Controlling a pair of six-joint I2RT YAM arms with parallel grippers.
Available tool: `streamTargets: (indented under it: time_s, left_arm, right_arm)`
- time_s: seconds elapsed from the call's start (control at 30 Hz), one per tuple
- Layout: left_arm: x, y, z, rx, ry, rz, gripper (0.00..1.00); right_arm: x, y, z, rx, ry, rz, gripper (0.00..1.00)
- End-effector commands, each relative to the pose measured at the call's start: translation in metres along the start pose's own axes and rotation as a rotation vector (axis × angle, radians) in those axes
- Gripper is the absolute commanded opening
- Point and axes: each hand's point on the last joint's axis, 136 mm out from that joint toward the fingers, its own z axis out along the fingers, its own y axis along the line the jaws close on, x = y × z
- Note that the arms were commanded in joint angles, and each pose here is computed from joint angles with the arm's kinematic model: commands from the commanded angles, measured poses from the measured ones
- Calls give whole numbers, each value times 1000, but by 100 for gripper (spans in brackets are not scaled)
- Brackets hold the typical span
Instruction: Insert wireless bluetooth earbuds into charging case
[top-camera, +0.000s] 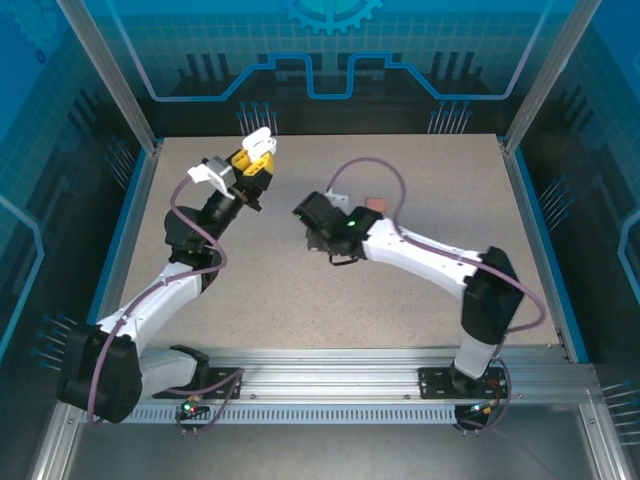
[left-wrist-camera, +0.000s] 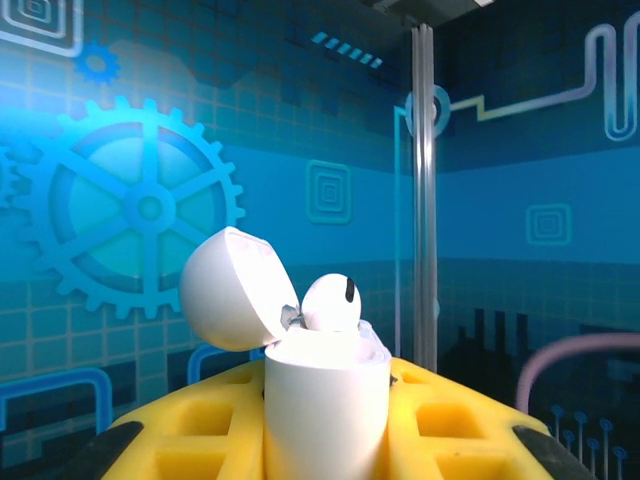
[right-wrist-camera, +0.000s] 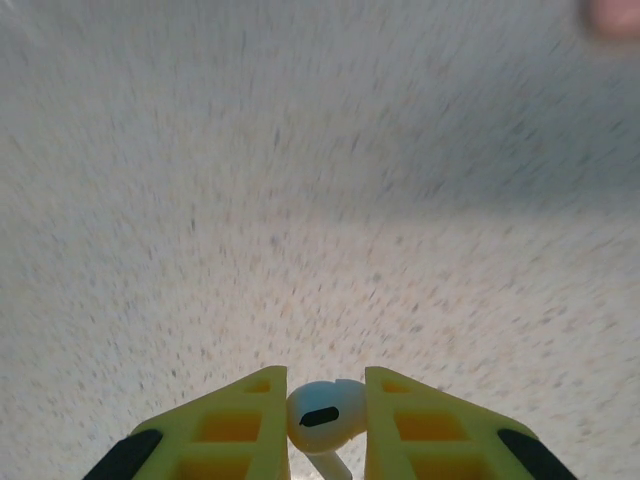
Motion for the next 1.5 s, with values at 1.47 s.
streamTargets:
  time_s: [1.47]
  left_arm:
    - [38, -90, 61, 205, -32, 9, 0]
  right_arm:
    - [-159, 43, -244, -990, -808, 92, 21]
